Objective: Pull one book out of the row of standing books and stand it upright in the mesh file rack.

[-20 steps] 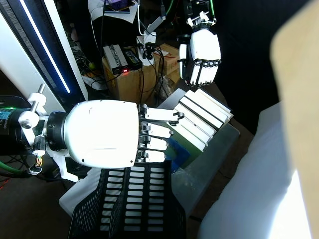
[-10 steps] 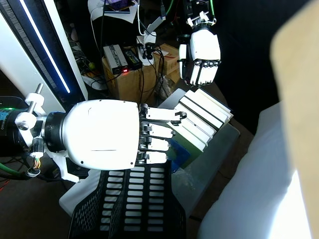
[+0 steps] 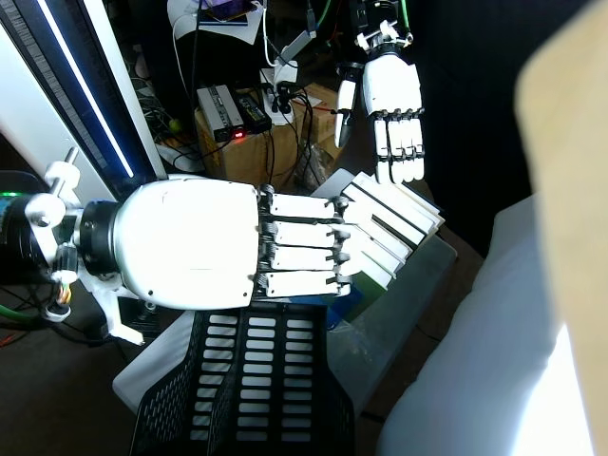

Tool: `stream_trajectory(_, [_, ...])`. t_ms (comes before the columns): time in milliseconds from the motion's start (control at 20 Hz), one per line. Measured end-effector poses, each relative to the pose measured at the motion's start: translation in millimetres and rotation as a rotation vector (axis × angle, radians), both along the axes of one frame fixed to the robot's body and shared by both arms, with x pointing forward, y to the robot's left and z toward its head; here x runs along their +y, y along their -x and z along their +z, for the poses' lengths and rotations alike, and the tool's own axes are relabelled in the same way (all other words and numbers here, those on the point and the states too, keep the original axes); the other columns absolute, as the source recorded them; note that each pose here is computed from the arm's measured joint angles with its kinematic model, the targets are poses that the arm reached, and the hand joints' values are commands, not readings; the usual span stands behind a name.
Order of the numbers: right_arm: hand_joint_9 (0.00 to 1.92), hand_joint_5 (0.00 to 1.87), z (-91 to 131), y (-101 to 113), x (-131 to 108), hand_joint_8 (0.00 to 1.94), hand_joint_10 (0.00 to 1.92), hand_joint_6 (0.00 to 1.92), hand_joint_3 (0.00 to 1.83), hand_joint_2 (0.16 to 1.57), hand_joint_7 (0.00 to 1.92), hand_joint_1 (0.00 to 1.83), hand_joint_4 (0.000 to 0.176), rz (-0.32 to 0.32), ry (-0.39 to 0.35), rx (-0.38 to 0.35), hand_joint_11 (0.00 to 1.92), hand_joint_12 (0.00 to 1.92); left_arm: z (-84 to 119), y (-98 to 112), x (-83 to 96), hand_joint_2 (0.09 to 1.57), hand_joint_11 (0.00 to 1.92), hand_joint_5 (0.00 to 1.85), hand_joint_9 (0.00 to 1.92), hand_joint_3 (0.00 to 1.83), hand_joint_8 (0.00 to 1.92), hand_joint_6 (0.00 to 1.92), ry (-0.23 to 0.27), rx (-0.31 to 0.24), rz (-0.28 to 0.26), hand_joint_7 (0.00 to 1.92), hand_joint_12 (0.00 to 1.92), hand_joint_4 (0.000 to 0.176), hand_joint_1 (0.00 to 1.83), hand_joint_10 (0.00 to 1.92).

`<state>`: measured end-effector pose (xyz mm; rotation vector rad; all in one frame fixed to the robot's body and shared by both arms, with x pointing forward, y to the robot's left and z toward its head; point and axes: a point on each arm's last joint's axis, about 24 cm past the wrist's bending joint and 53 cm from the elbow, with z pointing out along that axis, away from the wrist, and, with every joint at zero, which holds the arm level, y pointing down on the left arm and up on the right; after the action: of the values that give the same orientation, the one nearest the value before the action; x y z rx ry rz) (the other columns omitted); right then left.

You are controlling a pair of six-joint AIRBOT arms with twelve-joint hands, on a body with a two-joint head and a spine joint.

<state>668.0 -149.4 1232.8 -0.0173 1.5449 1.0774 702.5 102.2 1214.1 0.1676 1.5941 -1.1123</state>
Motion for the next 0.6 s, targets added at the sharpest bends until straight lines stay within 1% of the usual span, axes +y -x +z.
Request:
stream_trajectory(50, [0.0, 0.0, -3.6, 1.8, -0.3, 0.0, 0.0, 0.0, 0.0, 1.26, 0.0, 0.41, 0.0, 0.0, 0.034, 0.0, 0.05, 0.03, 0.9, 0.1, -1.5, 1.35, 0.0, 0.0, 0.0, 0.0, 0.0, 0.0, -0.014, -0.009, -0.003, 0.0, 0.0, 0.035, 0.14, 0.0])
stream_trajectory(100, [0.0, 0.0, -9.2, 2.5, 0.3, 0.0, 0.0, 0.0, 0.0, 1.24, 0.0, 0.41, 0.0, 0.002, 0.066, 0.006, 0.01, 0.24, 2.3, -0.2, -3.7, 1.33, 0.0, 0.0, 0.0, 0.0, 0.0, 0.0, -0.036, -0.021, -0.008, 0.0, 0.0, 0.05, 0.11, 0.0])
stream_trajectory(150, [0.0, 0.0, -16.5, 2.5, 1.1, 0.0, 0.0, 0.0, 0.0, 1.23, 0.0, 0.45, 0.0, 0.004, 0.098, 0.02, 0.0, 0.21, 3.0, -0.4, -5.8, 1.33, 0.0, 0.0, 0.0, 0.0, 0.0, 0.0, -0.06, -0.033, -0.012, 0.0, 0.0, 0.048, 0.12, 0.0])
stream_trajectory(200, [0.0, 0.0, -23.8, 3.0, 2.0, 0.0, 0.0, 0.0, 0.0, 1.22, 0.0, 0.45, 0.0, 0.008, 0.13, 0.033, 0.0, 0.09, 3.5, -0.5, -7.5, 1.33, 0.0, 0.0, 0.0, 0.0, 0.0, 0.0, -0.083, -0.044, -0.015, 0.0, 0.0, 0.046, 0.13, 0.0])
stream_trajectory(250, [0.0, 0.0, -31.0, 3.4, 2.4, 0.0, 0.0, 0.0, 0.0, 1.21, 0.0, 0.45, 0.0, 0.01, 0.16, 0.047, 0.0, 0.03, 3.4, -1.1, -9.1, 1.33, 0.0, 0.0, 0.0, 0.0, 0.0, 0.0, -0.101, -0.05, -0.016, 0.0, 0.0, 0.046, 0.14, 0.0])
stream_trajectory(350, [0.0, 0.0, -39.7, 3.5, 2.5, 0.0, 0.0, 0.0, 0.0, 1.21, 0.0, 0.45, 0.0, 0.011, 0.197, 0.064, 0.0, 0.02, 0.5, -4.2, -12.2, 1.33, 0.0, 0.0, 0.0, 0.0, 0.0, 0.0, -0.125, -0.046, -0.019, 0.0, 0.0, 0.046, 0.14, 0.0])
stream_trajectory(400, [0.0, 0.0, -44.4, 3.3, 3.7, 0.0, 0.0, 0.0, 0.0, 1.21, 0.0, 0.45, 0.0, 0.016, 0.218, 0.067, 0.0, 0.02, -3.3, -6.7, -15.9, 1.33, 0.0, 0.0, 0.0, 0.0, 0.0, 0.0, -0.151, -0.045, -0.018, 0.0, 0.0, 0.046, 0.14, 0.0])
stream_trajectory(450, [0.0, 0.0, -47.1, 3.2, 5.8, 0.0, 0.0, 0.0, 0.0, 1.22, 0.0, 0.43, 0.0, 0.019, 0.224, 0.072, 0.0, 0.0, -3.9, -8.3, -16.3, 1.32, 0.0, 0.0, 0.0, 0.0, 0.0, 0.0, -0.166, -0.047, -0.015, 0.0, 0.0, 0.034, 0.19, 0.0])
stream_trajectory(500, [0.0, 0.0, -52.2, 2.9, 7.7, 0.0, 0.0, 0.0, 0.0, 1.19, 0.0, 0.53, 0.0, 0.022, 0.237, 0.082, 0.0, 0.0, -3.8, -8.4, -19.2, 1.28, 0.0, 0.02, 0.0, 0.0, 0.0, 0.01, -0.18, -0.056, -0.02, 0.0, 0.0, 0.043, 0.2, 0.0])
stream_trajectory(550, [0.0, 0.0, -54.8, 2.8, 8.6, 0.0, 0.0, 0.0, 0.0, 1.19, 0.0, 0.51, 0.0, 0.024, 0.244, 0.087, 0.0, 0.0, -3.4, -9.2, -21.2, 1.27, 0.0, 0.04, 0.0, 0.0, 0.0, 0.01, -0.187, -0.059, -0.021, 0.0, 0.0, 0.045, 0.2, 0.0])
stream_trajectory(600, [0.0, 0.0, -57.6, 2.4, 10.5, 0.0, 0.0, 0.0, 0.0, 1.19, 0.0, 0.53, 0.0, 0.026, 0.247, 0.093, 0.0, 0.0, -3.1, -9.9, -22.9, 1.27, 0.0, 0.05, 0.0, 0.0, 0.0, 0.01, -0.193, -0.062, -0.023, 0.0, 0.0, 0.046, 0.16, 0.0])
